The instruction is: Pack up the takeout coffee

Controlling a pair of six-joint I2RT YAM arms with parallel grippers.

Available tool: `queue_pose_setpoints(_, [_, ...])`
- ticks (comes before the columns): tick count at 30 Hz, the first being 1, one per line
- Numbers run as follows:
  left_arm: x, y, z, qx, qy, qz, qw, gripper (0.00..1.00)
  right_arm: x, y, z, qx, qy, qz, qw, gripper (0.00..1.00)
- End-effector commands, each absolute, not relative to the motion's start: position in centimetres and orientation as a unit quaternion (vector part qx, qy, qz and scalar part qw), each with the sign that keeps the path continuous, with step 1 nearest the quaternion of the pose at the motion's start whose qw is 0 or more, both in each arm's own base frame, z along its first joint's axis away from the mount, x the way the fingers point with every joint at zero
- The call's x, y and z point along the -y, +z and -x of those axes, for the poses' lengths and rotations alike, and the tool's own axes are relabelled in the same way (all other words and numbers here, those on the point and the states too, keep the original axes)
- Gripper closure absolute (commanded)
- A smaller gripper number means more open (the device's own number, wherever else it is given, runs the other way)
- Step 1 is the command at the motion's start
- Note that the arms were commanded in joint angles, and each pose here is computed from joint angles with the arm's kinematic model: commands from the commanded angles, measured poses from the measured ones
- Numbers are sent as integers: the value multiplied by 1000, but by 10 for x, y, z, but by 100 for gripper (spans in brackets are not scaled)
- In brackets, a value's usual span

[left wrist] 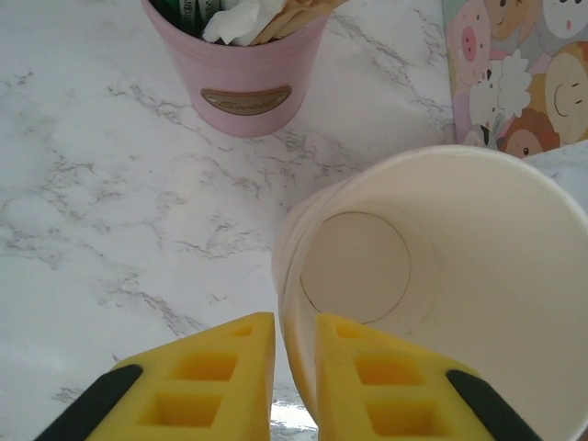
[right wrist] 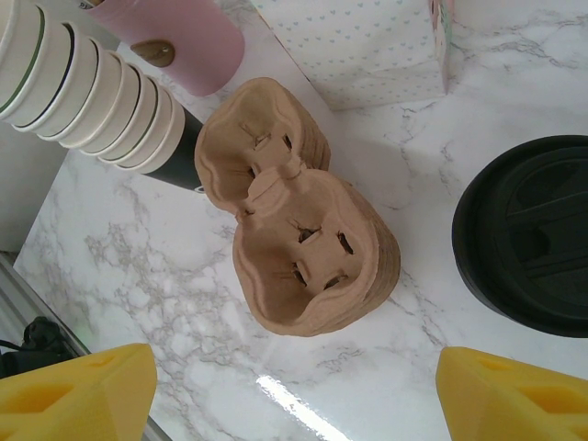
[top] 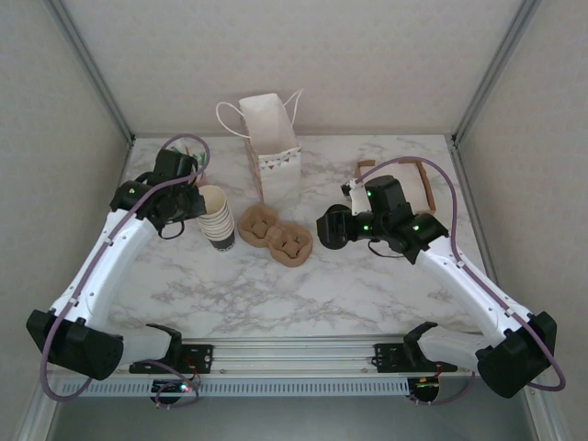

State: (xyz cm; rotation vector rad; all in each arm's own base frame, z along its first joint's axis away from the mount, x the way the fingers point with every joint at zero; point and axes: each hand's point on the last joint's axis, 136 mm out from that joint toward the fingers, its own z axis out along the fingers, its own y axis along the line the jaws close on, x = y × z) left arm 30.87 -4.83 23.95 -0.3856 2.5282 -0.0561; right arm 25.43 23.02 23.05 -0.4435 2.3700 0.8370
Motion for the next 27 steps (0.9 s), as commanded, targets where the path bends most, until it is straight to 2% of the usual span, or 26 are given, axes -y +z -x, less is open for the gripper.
queue_pose_setpoints(1, [45, 243, -307, -948, -4, 137, 287, 81, -228, 230, -250, -891, 306, 170, 288, 20])
queue_pose_setpoints(18, [42, 258, -316, -943, 9, 143, 300, 99, -228, 230, -250, -890, 305, 173, 289, 20])
queue_pose_setpoints(27, [42, 288, -321, -931, -2, 148, 332, 100, -227, 234, -250, -890, 303, 174, 293, 19])
